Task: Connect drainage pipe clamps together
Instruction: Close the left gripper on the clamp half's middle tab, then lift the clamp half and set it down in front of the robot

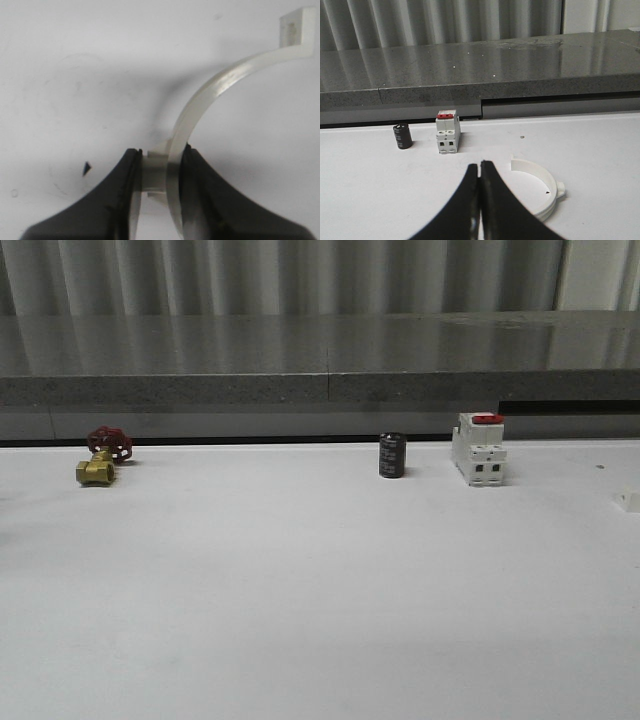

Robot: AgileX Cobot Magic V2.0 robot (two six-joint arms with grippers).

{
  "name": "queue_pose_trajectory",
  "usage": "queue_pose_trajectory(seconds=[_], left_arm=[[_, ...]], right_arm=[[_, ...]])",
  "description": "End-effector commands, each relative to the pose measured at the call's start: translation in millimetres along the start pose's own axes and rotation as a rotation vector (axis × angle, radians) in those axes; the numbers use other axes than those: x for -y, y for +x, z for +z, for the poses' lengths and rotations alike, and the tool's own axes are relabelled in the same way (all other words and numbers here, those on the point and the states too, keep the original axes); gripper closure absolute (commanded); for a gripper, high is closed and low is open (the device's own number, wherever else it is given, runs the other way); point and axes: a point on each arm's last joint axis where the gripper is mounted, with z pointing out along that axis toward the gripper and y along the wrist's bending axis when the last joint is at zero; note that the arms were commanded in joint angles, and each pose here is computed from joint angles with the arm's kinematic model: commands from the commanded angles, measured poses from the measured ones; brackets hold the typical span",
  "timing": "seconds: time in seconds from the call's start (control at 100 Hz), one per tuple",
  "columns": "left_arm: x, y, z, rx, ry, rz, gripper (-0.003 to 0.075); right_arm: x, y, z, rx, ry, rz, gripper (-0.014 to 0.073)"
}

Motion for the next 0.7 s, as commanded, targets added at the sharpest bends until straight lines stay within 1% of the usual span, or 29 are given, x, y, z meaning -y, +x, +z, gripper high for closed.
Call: queue_pose_trajectory(seconds=[0.0, 0.1, 0.17, 0.31, 0.41, 0.48, 0.6, 0.69], left_arm=[[29.9, -13.0, -43.6, 0.117, 0.041, 0.001, 0.0643], [59.8, -11.2, -51.4, 0.119, 0.077, -0.014, 0.0643], [82.0, -8.1, -49.2, 0.106, 0.103, -0.027, 0.0643], [132.8, 3.4, -35.4, 0.085, 0.155, -0.041, 0.0643], [173.2, 13.6, -24.0, 0.064, 0.193, 0.002, 0.0642], [196.8, 19.0, -16.5, 0.065, 0.217, 0.017, 0.064], [228.7, 28.6, -3.2, 0.06, 0.245, 0.042, 0.0638], [244.5, 34.8, 6.1, 0.042, 0.249, 0.056, 0.0638]], right_arm=[[-1.2, -15.3, -2.8, 0.119, -0.007, -0.009, 0.0662], [-1.2, -15.3, -2.8, 0.119, -0.007, -0.009, 0.0662], [-1.2, -15.3, -2.8, 0.119, -0.007, -0.009, 0.0662], [-1.2, -15.3, -2.8, 0.119, -0.007, -0.009, 0.0662], [-1.2, -15.3, -2.8, 0.119, -0.007, -0.009, 0.0662], [-1.2, -15.3, -2.8, 0.119, -0.007, -0.009, 0.0662], [-1.2, -15.3, -2.8, 0.119, -0.007, -0.009, 0.0662], [-1.2, -15.3, -2.8, 0.119, -0.007, -0.009, 0.0662]])
